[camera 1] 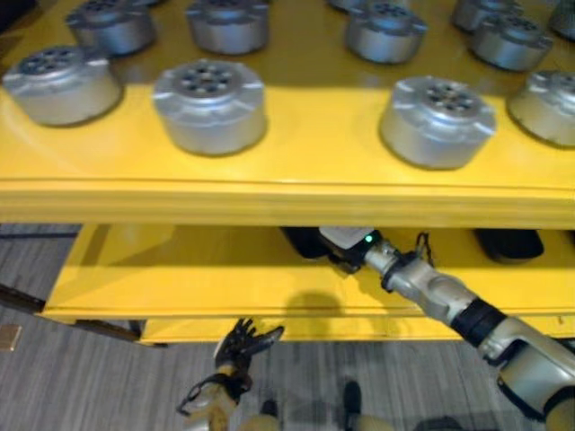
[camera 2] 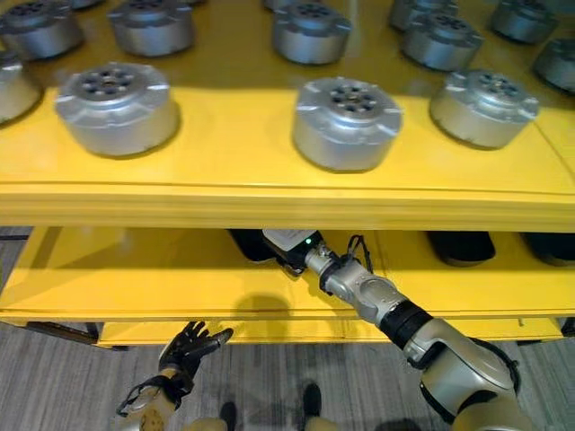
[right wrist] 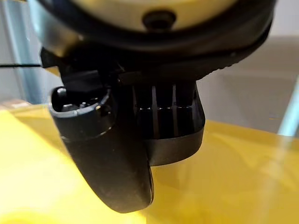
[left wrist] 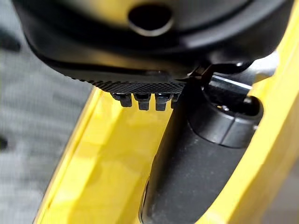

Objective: Move parts from the plastic box to the shelf.

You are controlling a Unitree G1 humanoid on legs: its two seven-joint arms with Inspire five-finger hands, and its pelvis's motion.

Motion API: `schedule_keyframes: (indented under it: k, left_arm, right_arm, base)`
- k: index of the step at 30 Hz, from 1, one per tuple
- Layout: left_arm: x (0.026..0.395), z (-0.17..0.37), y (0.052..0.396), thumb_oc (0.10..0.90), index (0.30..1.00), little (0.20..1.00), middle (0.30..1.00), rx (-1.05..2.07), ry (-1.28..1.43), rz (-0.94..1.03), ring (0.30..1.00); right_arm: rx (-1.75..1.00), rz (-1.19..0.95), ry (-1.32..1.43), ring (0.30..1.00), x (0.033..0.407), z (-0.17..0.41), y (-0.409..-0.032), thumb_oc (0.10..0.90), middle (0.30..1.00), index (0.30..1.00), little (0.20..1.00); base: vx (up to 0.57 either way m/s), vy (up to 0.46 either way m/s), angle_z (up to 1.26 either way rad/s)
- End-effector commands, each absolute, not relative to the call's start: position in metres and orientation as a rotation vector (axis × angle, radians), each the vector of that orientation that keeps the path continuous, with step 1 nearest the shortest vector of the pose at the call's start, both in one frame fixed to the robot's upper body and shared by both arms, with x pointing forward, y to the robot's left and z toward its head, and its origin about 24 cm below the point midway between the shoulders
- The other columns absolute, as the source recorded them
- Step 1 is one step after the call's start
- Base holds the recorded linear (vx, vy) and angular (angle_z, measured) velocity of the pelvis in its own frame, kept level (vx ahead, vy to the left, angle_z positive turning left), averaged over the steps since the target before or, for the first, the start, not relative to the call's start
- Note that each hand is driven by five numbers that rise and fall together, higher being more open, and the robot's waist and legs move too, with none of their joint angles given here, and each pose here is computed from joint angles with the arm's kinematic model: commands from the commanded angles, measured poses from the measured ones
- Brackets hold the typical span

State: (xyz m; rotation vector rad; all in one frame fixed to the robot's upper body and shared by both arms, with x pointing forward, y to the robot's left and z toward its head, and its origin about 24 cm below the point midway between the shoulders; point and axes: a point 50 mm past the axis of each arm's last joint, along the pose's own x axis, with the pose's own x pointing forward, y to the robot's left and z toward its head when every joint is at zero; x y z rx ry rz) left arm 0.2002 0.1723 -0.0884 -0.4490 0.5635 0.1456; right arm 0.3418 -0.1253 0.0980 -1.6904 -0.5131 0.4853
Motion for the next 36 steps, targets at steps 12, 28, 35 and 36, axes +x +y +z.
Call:
schedule_keyframes:
  k: [12,28,35,36]
  left_arm:
    - [0.228,-0.059,0.162,0.9,1.0,1.0,1.0,-0.407,0.399,0.04,1.0]
    - [0.235,-0.049,0.162,0.9,1.0,1.0,1.0,-0.341,0.369,-0.04,1.0]
    - [0.241,-0.044,0.162,0.9,1.0,1.0,1.0,-0.326,0.347,-0.057,1.0]
    - [0.241,-0.044,0.162,0.9,1.0,1.0,1.0,-0.326,0.347,-0.057,1.0]
  right_arm:
    - [-1.631,0.301,-0.761,0.3,0.361,0.175,-0.103,0.4,0.3,0.3,0.3]
    - [-1.561,0.077,-0.68,0.3,0.395,0.213,-0.096,0.4,0.3,0.3,0.3]
    - [-1.517,-0.033,-0.639,0.3,0.407,0.234,-0.103,0.4,0.3,0.3,0.3]
    - [-1.517,-0.033,-0.639,0.3,0.407,0.235,-0.103,0.4,0.3,0.3,0.3]
  base:
    - [-0.02,-0.031,0.0]
    - [-0.08,0.051,-0.03]
    - [-0.05,0.021,-0.01]
    - [-0.06,0.036,-0.02]
